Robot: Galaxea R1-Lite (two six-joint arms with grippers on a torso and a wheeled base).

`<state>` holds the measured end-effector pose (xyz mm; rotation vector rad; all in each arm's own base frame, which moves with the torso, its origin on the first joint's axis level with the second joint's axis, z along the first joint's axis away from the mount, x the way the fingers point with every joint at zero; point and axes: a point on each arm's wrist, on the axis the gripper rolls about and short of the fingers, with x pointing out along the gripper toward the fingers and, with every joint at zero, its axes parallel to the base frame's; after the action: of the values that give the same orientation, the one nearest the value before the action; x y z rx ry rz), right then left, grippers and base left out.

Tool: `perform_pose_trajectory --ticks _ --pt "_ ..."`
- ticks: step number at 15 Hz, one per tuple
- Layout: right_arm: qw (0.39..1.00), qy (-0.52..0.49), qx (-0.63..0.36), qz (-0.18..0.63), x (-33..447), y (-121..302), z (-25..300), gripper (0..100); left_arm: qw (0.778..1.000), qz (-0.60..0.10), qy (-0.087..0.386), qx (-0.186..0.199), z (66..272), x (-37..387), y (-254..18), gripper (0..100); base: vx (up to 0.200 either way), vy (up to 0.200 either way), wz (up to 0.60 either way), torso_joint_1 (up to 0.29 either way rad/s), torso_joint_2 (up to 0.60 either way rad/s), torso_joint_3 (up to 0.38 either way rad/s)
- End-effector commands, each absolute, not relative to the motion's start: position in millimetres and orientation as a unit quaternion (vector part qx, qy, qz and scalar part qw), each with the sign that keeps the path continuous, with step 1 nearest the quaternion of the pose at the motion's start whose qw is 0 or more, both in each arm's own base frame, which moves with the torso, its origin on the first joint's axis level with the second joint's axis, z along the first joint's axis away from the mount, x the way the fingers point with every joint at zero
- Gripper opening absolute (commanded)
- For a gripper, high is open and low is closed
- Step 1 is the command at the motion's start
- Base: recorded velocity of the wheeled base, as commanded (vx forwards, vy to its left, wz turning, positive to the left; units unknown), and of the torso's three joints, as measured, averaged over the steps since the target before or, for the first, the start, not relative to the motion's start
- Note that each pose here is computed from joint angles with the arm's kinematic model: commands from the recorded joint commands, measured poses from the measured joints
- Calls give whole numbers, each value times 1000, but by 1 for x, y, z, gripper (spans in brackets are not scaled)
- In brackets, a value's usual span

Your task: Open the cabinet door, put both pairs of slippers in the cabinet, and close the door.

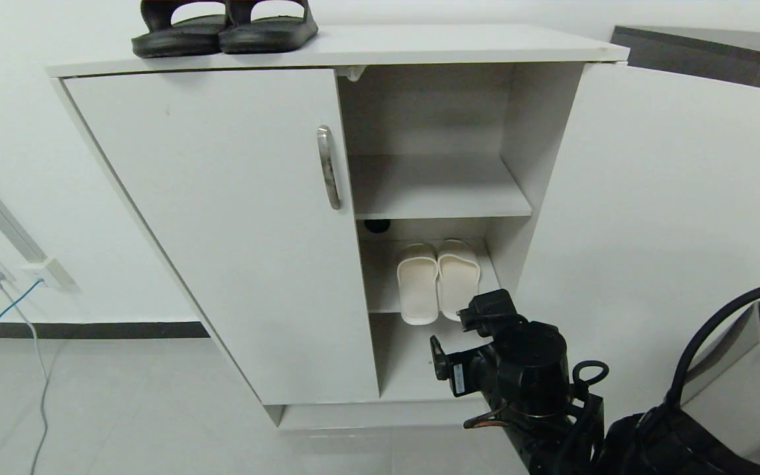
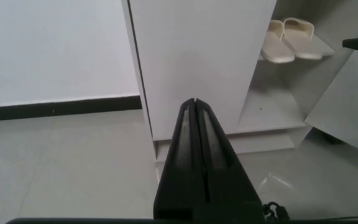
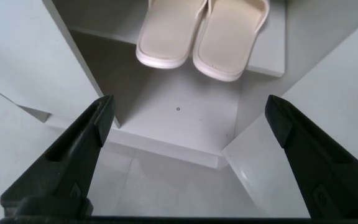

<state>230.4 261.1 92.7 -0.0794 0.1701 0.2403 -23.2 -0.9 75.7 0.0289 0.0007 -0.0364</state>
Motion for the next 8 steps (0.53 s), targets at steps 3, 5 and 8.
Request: perform_pose_trajectory --ticks 3,5,8 --pt "988 91 -45 119 232 262 85 100 1000 -18 1 18 76 -23 -1 0 0 0 0 2 4 211" --pt "988 89 -45 118 233 263 84 100 1000 -18 1 18 76 -23 -1 0 0 0 0 0 5 210" --pt "988 87 -43 119 233 263 84 100 1000 -18 1 14 76 -23 -1 0 0 0 0 2 4 152"
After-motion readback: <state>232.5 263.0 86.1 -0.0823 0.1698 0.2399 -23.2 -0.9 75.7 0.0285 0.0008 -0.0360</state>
